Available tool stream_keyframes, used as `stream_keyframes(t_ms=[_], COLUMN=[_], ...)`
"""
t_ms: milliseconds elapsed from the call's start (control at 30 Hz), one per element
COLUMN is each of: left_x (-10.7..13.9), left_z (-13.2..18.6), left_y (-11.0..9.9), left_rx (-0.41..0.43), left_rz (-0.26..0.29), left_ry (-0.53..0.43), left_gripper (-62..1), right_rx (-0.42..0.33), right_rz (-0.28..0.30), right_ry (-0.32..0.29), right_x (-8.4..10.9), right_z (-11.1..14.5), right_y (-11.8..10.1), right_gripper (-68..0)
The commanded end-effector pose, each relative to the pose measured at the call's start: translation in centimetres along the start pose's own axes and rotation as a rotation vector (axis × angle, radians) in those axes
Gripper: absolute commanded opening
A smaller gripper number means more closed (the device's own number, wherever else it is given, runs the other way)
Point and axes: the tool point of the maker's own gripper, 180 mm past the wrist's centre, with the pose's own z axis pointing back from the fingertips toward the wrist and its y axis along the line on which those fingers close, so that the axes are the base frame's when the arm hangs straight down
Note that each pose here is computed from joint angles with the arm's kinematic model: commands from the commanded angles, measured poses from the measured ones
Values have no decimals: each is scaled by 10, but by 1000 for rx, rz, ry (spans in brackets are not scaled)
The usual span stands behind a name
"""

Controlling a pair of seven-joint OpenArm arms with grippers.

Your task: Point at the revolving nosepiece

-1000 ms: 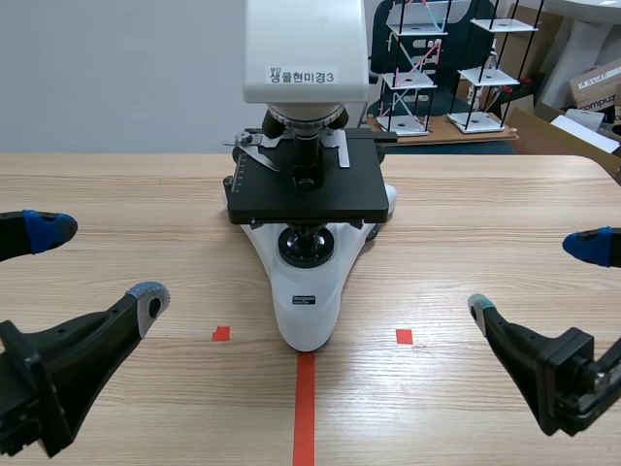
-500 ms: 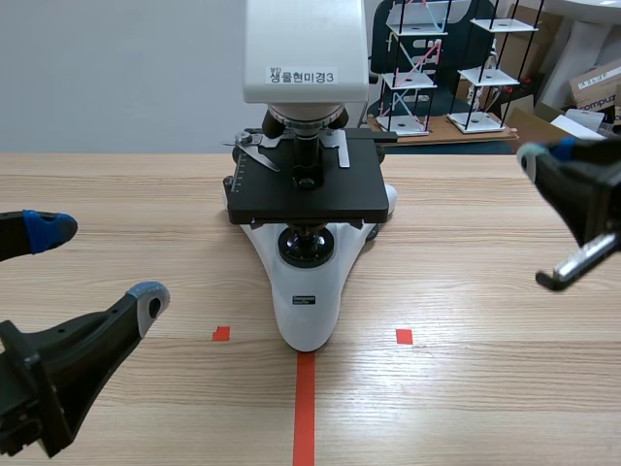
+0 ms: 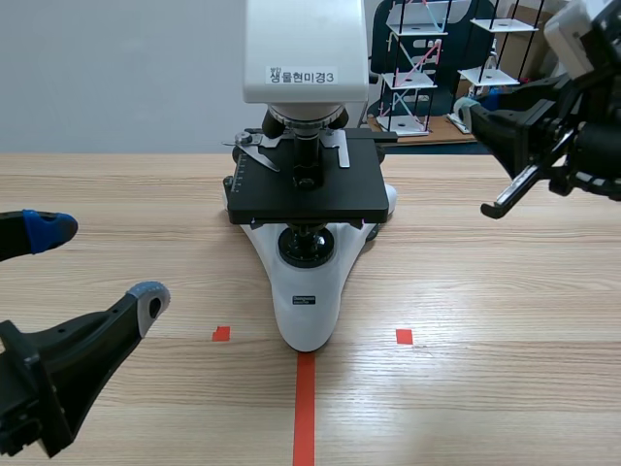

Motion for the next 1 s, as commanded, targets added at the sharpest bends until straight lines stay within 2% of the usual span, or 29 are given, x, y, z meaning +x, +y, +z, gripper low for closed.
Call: stream_keyframes(t_ms=[0,300,467,633,967], left_x=[8,8,8,8,7], left_z=[-1,-1,-1,-1,-1], left_y=[-4,-4,-4,-4,-4], left_rx=[-10,-10,-10,-10,-11], left_rz=[7,6,4,4,0], left_ry=[-33,-31,-31,-31,-29], left_gripper=[14,14,14,14,14], right_rx=[10,157,160,163,163], right_rz=[22,57,89,103,103], right_ry=[-54,-91,-115,-103,-102], right_x=[15,15,19,17,17], right_z=[-5,-27,-37,-41,-41], right_y=[-6,7,11,14,14], right_gripper=[-676,-676,-676,-676,-676])
